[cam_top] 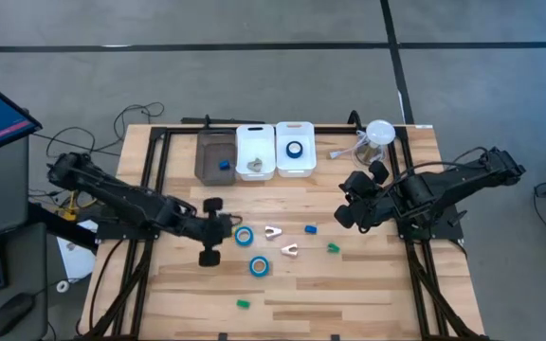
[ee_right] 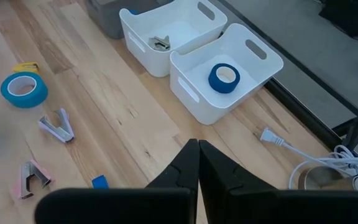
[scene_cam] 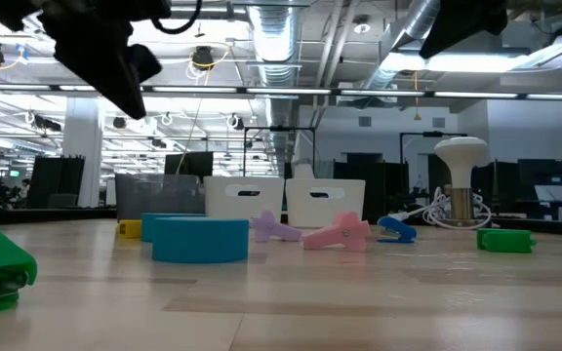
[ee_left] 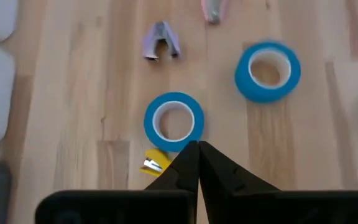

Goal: Pick and place Stapler, Stapler remover, tape
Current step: Put the yellow stapler into the black bin

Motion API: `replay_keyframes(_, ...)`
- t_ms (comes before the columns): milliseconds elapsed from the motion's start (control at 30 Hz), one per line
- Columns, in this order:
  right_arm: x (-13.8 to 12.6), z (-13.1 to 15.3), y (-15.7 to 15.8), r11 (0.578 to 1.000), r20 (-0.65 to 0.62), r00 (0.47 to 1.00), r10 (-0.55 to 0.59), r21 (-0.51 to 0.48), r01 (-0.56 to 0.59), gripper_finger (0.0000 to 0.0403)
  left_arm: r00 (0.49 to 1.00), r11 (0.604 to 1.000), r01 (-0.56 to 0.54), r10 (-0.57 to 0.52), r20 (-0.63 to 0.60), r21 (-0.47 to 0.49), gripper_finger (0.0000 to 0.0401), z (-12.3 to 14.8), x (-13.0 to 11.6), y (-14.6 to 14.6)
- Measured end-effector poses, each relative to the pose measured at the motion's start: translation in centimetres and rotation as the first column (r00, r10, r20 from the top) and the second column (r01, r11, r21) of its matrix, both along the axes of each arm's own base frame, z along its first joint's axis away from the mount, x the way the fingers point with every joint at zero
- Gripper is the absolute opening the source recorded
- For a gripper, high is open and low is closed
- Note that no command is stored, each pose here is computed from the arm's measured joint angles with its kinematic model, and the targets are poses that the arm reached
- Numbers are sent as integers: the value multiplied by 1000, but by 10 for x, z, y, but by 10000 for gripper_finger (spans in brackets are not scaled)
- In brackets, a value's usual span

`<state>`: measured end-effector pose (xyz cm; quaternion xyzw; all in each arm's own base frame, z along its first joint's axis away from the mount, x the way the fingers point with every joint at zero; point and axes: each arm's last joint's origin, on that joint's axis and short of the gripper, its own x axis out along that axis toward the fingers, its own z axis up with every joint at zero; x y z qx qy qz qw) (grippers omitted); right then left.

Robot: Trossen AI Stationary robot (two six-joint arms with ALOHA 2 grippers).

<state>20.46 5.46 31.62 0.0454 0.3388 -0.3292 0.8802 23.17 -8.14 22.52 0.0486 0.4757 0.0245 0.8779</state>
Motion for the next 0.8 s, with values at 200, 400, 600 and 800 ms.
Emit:
replay_keyframes(200, 0, 0, 1, 1000, -2, 1000, 3, 0, -3, 0, 985, 984, 140, -128, -112, 106, 21, -19, 8, -3)
replay_keyframes(400, 0, 0, 1, 1000, -3, 1000, 4, 0, -4, 0, 965, 962, 234, -213, -152, 140, 87, -23, 12, 2)
replay_keyframes(600, -1, 0, 0, 1000, -8, 1000, 4, -2, -4, 0, 951, 944, 281, -250, -179, 175, 155, -25, 14, 16)
replay_keyframes(800, -1, 0, 1, 1000, -8, 1000, 5, -2, -5, 0, 948, 965, 254, -234, -216, 71, 194, -38, 11, 34)
